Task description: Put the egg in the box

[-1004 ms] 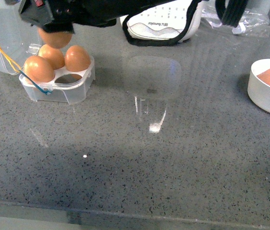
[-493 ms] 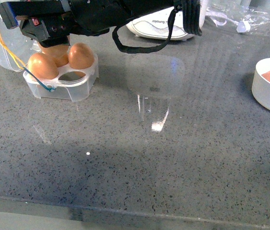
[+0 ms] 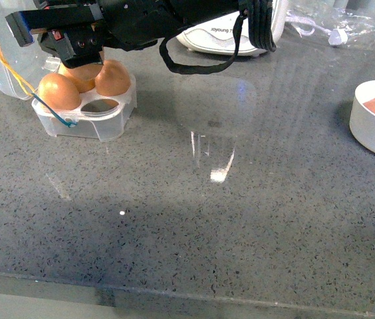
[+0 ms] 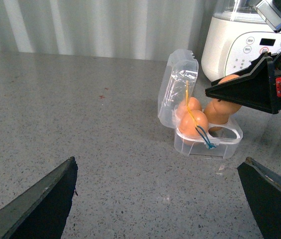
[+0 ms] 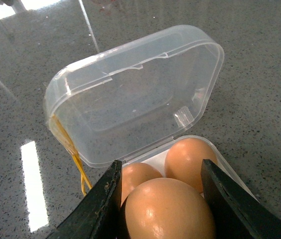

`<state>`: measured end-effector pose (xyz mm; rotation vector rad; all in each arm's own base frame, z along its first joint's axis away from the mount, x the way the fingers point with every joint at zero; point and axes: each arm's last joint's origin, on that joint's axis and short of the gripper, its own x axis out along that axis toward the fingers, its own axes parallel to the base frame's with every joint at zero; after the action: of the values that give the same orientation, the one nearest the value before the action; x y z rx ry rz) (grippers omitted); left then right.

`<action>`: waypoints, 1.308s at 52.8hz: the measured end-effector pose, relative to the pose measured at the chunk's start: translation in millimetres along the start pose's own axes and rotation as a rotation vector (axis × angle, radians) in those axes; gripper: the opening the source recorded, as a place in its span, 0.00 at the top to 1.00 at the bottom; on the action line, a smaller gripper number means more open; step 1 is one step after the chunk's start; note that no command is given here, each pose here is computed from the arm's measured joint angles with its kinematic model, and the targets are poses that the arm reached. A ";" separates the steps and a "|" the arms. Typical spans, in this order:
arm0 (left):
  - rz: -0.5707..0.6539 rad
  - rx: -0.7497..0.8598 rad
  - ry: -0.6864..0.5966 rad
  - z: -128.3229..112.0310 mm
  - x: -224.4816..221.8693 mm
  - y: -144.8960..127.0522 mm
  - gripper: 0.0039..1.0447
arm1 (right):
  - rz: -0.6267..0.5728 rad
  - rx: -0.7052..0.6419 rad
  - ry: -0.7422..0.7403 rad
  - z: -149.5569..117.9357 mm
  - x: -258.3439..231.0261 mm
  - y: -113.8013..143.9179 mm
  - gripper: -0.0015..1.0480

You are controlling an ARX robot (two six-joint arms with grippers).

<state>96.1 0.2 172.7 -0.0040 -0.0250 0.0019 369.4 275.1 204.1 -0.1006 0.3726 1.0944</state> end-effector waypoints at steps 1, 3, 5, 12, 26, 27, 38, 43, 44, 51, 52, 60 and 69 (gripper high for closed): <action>0.000 0.000 0.000 0.0 0.0 0.0 0.06 | -0.003 0.002 0.004 -0.5 -0.2 -0.5 0.60; 0.000 0.000 0.000 0.0 0.0 0.0 0.06 | -0.004 0.003 0.006 -0.7 -0.5 -1.0 0.60; 0.000 0.000 0.000 0.0 0.0 0.0 0.06 | -0.010 0.003 0.004 -0.9 -0.5 -1.9 0.60; 0.000 0.000 0.000 0.0 0.0 0.0 0.06 | -0.020 0.002 -0.002 -1.2 -0.9 -4.1 0.58; 0.000 0.000 0.000 0.0 0.0 0.0 0.06 | -0.051 0.065 -0.024 -3.7 -4.5 -10.6 0.16; 0.000 0.000 0.000 0.0 0.0 0.0 0.06 | -0.052 0.067 -0.025 -4.3 -5.0 -10.9 0.14; 0.000 0.000 0.000 0.0 0.0 0.0 0.06 | -0.173 0.099 -0.075 -8.3 -29.9 -14.7 0.07; 0.000 0.000 0.000 0.0 0.0 0.0 0.06 | -0.314 0.121 -0.133 -7.6 -54.0 -19.8 0.07; 0.000 0.000 0.000 0.0 0.0 0.0 0.06 | -0.362 0.140 -0.143 -7.8 -62.7 -22.3 0.07; 0.000 0.000 0.000 0.0 0.0 0.0 0.06 | -0.553 0.237 -0.174 -14.1 -97.1 -38.6 0.07; 0.000 0.000 0.000 0.0 0.0 0.0 0.06 | -0.567 0.247 -0.176 -15.3 -99.8 -42.1 0.07; 0.000 0.000 0.000 0.0 0.0 0.0 0.06 | -0.624 0.235 -0.201 -22.4 -97.2 -39.2 0.11; 0.002 0.000 0.000 0.0 0.0 0.0 0.06 | -1.040 0.117 -0.379 -53.4 -145.1 -24.2 0.39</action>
<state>96.1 0.2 172.7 -0.0040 -0.0250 0.0034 319.2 126.9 201.6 0.0247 0.0090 0.0499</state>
